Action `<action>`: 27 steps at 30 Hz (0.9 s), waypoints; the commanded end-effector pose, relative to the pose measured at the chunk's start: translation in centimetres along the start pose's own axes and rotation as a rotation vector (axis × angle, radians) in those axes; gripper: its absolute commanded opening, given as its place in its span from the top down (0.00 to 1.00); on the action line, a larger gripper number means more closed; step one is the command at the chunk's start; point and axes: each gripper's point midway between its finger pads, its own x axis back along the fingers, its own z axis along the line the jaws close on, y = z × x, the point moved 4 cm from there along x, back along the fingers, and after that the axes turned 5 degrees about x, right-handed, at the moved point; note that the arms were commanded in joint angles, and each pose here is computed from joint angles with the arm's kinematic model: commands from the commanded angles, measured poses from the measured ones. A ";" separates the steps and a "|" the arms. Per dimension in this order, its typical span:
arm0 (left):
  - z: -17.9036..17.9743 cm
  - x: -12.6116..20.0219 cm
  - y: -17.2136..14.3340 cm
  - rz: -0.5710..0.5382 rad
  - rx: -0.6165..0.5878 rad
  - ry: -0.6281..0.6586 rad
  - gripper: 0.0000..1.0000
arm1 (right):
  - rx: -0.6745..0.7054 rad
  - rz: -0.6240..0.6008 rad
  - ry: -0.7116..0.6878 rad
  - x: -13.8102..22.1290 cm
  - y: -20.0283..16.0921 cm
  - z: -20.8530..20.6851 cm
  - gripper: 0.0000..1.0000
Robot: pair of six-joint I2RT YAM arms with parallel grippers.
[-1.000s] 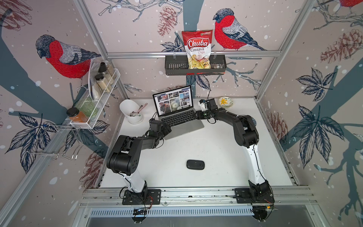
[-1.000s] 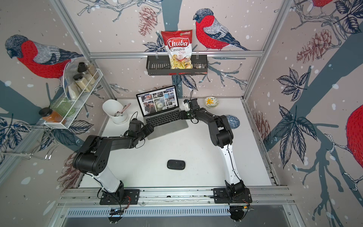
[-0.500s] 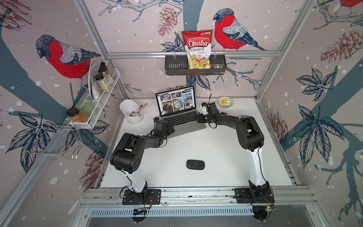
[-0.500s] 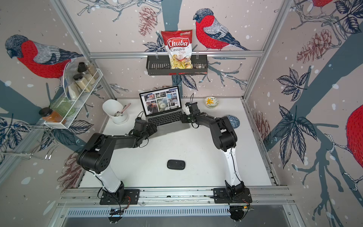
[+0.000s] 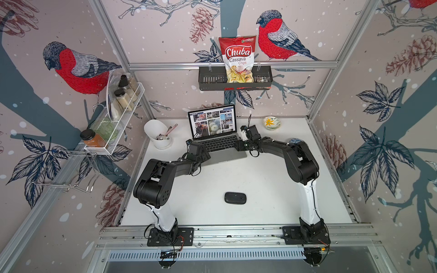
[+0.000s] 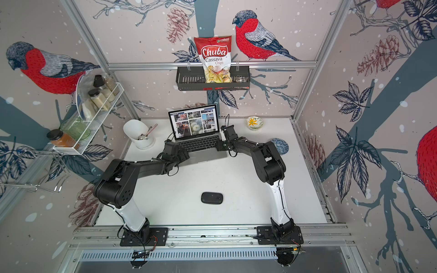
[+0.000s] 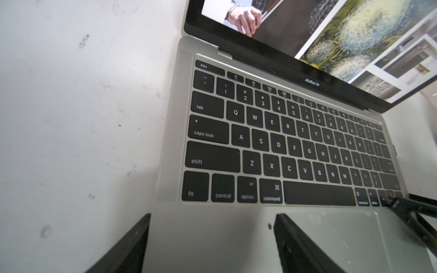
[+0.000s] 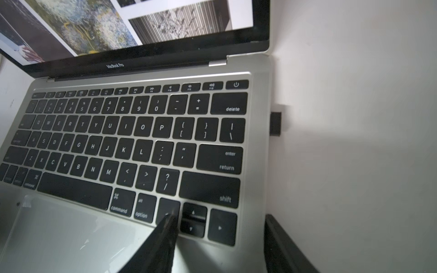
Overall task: Remove the wireless mouse receiver from the laptop
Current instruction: Move the laptop to the center of the board.
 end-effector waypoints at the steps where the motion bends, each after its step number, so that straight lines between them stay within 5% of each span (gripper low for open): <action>1: 3.9 0.2 -4.2 0.193 -0.035 0.180 0.17 | -0.025 0.154 -0.016 0.3 -3.8 0.1 0.41; 27: -1.9 -1.2 -10.7 0.319 -0.154 0.027 0.17 | -0.047 0.130 -0.115 5.6 -6.8 -0.4 0.41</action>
